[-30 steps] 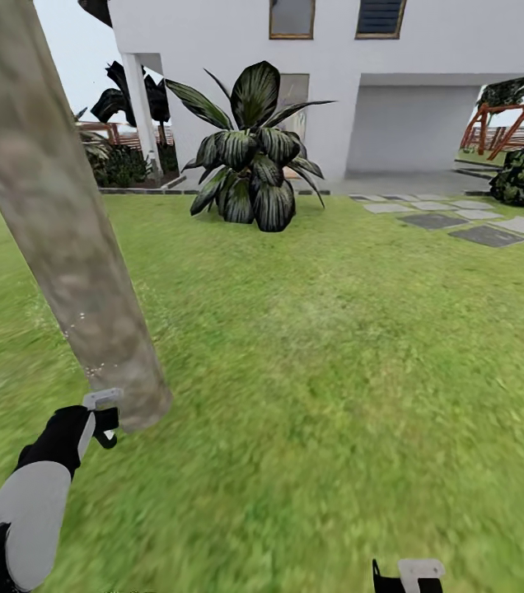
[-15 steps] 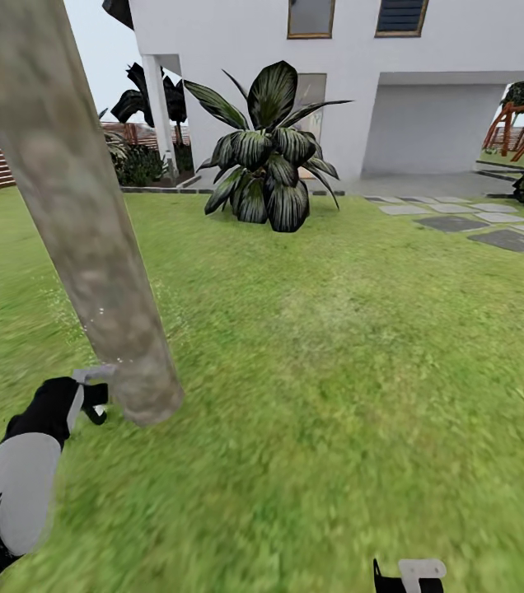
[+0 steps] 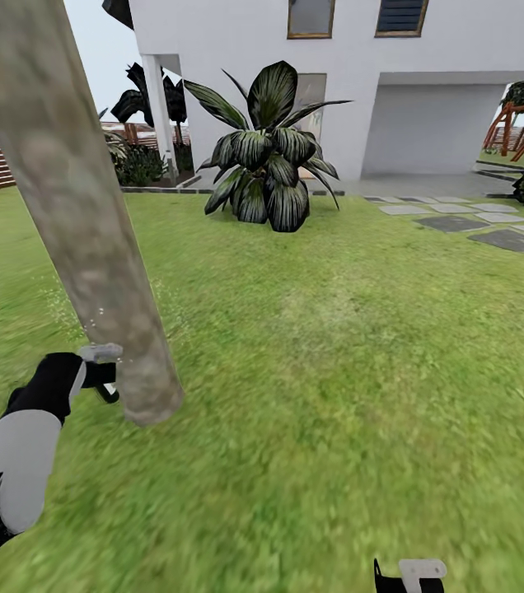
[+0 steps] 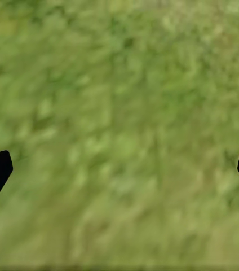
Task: In the garden, pick up the pesticide atomizer on the floor and spray pesticide onto both trees until each tree trunk is fully covered.
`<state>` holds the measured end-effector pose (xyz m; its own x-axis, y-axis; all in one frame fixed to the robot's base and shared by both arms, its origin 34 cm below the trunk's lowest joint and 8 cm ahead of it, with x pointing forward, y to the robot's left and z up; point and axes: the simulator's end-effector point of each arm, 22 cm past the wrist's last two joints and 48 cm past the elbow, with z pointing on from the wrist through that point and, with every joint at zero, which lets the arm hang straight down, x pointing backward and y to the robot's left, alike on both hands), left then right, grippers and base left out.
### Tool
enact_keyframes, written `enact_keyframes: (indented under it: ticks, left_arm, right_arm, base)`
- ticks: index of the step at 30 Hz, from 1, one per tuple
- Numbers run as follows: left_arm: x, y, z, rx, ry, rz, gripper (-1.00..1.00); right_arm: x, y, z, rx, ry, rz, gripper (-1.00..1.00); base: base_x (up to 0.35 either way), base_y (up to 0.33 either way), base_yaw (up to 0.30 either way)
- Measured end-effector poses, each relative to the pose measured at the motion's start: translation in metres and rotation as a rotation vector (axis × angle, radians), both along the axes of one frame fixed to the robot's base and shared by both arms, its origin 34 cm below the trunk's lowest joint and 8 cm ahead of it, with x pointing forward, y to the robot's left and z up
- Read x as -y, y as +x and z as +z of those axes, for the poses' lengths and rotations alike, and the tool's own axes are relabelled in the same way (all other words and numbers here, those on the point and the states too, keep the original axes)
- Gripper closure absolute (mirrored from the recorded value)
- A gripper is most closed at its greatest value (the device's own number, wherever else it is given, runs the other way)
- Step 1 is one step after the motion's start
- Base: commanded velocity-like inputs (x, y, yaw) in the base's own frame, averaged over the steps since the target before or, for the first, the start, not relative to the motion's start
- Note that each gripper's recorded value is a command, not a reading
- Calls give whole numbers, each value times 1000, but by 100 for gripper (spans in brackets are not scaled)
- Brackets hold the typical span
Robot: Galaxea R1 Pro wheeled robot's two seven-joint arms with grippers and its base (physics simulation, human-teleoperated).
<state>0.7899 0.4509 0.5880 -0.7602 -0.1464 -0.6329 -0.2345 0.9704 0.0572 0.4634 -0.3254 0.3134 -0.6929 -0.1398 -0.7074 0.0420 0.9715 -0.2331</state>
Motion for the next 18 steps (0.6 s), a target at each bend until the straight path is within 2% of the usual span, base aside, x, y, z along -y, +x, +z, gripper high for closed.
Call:
enact_keyframes:
  ticks: [2, 4, 6, 9, 12, 15, 17, 18]
  left_arm:
    - [-6, 6, 13, 4, 7, 6, 100]
    - [-29, 3, 23, 4, 24, 30, 100]
    - [-34, 3, 26, 9, 10, 27, 100]
    - [-14, 11, 28, 22, -22, 3, 100]
    - [-1, 24, 45, 27, -42, -6, 100]
    - [-13, 26, 58, 29, -31, 9, 100]
    - [-36, 21, 63, 28, -8, 33, 100]
    - [-38, 20, 64, 31, -19, 33, 100]
  right_arm:
    - [0, 0, 0, 0, 0, 0, -100]
    - [0, 0, 0, 0, 0, 1, -100]
    - [0, 0, 0, 0, 0, 0, -100]
    - [0, 0, 0, 0, 0, 0, -100]
    - [0, 0, 0, 0, 0, 0, -100]
    - [0, 0, 0, 0, 0, 1, -100]
    - [-1, 0, 0, 0, 0, 2, -100]
    - [-1, 0, 0, 0, 1, 2, -100]
  base:
    - [0, 0, 0]
    - [0, 0, 0]
    - [0, 0, 0]
    - [0, 0, 0]
    - [0, 0, 0]
    - [0, 0, 0]
    - [0, 0, 0]
    - [0, 0, 0]
